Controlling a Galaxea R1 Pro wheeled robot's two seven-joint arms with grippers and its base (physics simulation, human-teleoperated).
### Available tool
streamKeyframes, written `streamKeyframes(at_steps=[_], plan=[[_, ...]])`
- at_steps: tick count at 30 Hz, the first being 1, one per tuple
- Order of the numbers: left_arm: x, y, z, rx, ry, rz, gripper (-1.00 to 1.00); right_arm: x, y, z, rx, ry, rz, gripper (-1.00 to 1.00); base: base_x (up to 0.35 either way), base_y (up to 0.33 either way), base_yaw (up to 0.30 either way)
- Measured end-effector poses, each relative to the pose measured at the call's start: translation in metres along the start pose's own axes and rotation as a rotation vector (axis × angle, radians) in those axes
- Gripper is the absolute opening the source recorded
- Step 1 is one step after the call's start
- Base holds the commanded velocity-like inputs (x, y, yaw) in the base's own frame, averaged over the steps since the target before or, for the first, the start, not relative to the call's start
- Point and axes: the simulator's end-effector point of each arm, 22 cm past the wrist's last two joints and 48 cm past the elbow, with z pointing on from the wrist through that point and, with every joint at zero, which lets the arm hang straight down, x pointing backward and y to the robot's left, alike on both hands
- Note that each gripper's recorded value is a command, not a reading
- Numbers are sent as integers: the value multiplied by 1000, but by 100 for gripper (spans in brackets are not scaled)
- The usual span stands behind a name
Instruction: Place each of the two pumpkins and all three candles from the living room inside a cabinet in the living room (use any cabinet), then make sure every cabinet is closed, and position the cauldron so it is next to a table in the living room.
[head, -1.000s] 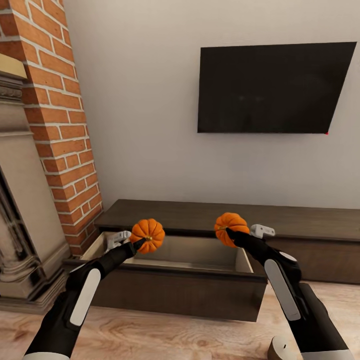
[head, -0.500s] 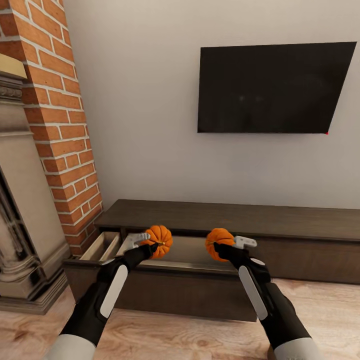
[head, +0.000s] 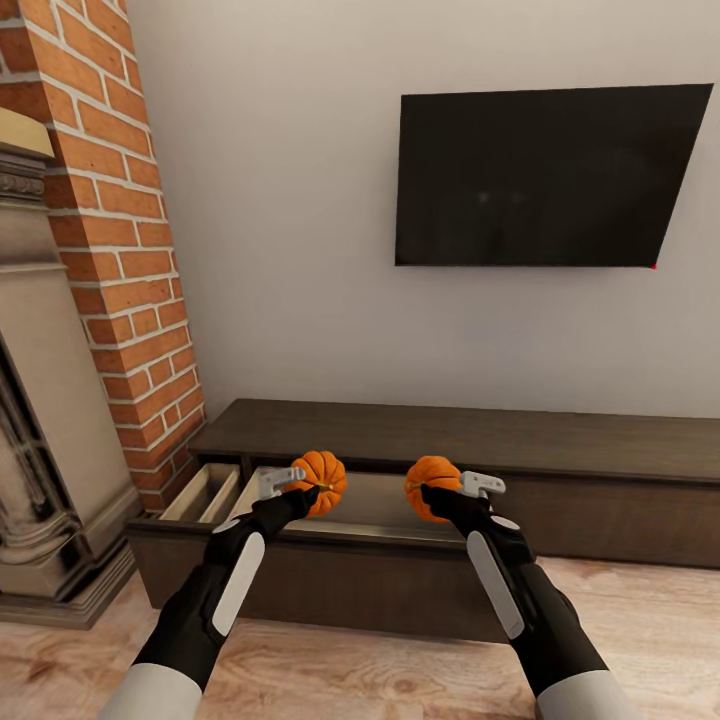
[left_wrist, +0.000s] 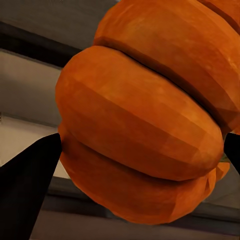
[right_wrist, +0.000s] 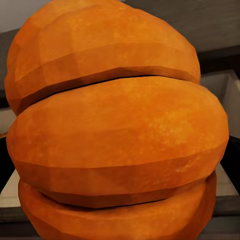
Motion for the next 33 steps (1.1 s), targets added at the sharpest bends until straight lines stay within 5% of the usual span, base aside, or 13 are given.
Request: streamKeyframes(at_steps=[33], plan=[[-4, 1, -1, 1, -12, 1, -100, -8, 4, -2, -11, -22, 3, -100, 58, 35, -23]])
